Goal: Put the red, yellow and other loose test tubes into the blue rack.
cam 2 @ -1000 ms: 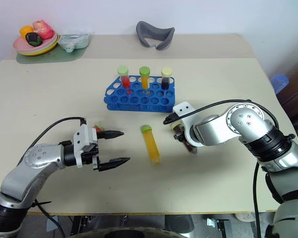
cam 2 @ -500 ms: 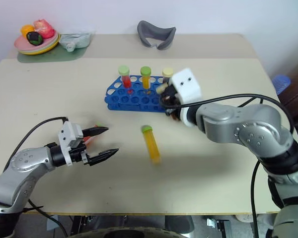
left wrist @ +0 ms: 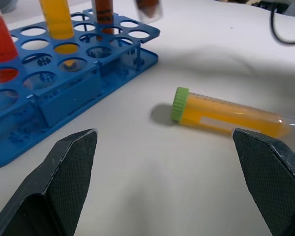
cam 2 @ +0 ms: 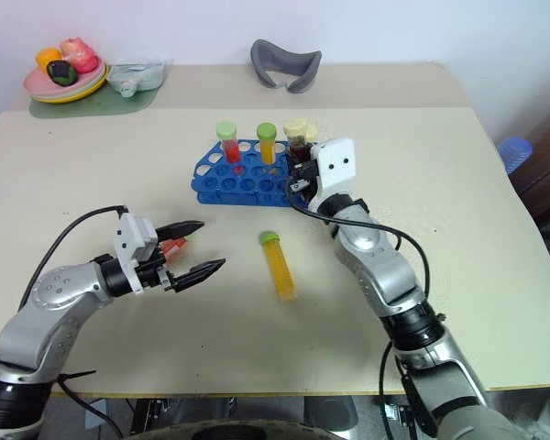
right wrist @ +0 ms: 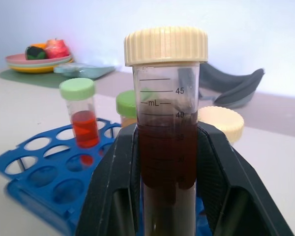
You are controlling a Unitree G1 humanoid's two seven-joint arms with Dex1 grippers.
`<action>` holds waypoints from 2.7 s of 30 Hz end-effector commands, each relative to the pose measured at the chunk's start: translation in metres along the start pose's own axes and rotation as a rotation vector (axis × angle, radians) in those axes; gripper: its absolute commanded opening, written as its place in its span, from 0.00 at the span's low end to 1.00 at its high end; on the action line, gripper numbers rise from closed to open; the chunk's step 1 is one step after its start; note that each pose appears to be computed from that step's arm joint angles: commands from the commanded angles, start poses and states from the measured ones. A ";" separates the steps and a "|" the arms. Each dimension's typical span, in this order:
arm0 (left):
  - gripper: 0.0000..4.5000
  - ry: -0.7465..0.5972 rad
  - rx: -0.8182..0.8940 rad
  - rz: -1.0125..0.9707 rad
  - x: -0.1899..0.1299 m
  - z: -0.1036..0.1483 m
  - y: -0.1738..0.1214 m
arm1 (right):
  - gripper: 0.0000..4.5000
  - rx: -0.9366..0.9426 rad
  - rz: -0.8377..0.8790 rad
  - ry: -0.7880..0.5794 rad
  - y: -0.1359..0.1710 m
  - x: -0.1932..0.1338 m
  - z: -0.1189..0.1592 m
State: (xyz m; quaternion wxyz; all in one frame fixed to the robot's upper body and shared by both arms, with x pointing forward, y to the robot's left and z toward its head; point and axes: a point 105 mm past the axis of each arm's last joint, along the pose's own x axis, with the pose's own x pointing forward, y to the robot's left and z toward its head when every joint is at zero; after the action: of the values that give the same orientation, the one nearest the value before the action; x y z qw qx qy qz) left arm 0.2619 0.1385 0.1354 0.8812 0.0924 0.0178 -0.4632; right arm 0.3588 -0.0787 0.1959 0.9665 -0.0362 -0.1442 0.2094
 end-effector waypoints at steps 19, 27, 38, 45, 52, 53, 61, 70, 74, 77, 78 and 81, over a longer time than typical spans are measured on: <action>1.00 -0.019 0.035 -0.010 -0.004 0.015 -0.002 | 0.27 0.042 -0.078 -0.098 -0.010 0.006 -0.011; 1.00 -0.019 0.039 -0.016 -0.004 0.016 -0.002 | 0.27 0.048 -0.073 -0.087 -0.007 0.001 -0.019; 1.00 -0.020 0.040 -0.018 -0.003 0.017 -0.001 | 0.72 0.071 -0.079 -0.098 -0.009 0.003 -0.016; 1.00 -0.016 0.039 -0.009 -0.004 0.016 -0.001 | 0.94 -0.008 -0.032 -0.142 -0.016 -0.009 0.012; 1.00 0.027 0.049 0.047 -0.021 0.010 0.013 | 0.94 -0.039 0.276 0.106 -0.024 -0.064 0.036; 1.00 0.032 0.050 0.050 -0.022 0.009 0.014 | 0.94 -0.029 0.319 0.155 -0.021 -0.071 0.037; 1.00 0.070 0.072 0.048 -0.027 0.002 0.030 | 0.94 0.062 0.482 0.647 0.017 -0.086 0.022; 1.00 0.071 0.075 0.055 -0.030 -0.001 0.030 | 0.94 0.052 0.408 0.935 0.050 -0.054 -0.016; 1.00 0.087 0.078 0.051 -0.034 -0.005 0.026 | 0.94 0.060 0.381 1.031 0.058 -0.052 -0.026; 1.00 0.082 0.078 0.058 -0.035 -0.005 0.025 | 0.94 0.071 0.369 1.098 0.064 -0.059 -0.030; 1.00 0.081 0.078 0.059 -0.036 -0.005 0.025 | 0.94 0.083 0.359 1.123 0.066 -0.062 -0.030; 1.00 0.078 0.076 0.058 -0.036 -0.006 0.023 | 0.94 0.086 0.334 1.168 0.068 -0.066 -0.034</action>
State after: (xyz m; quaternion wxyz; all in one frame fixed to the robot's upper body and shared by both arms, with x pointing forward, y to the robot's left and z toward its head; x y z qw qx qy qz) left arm 0.2621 0.1827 0.1239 0.8897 0.1279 0.0598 -0.4341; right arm 0.2871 -0.0520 0.1300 0.8395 -0.1361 0.4320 0.3001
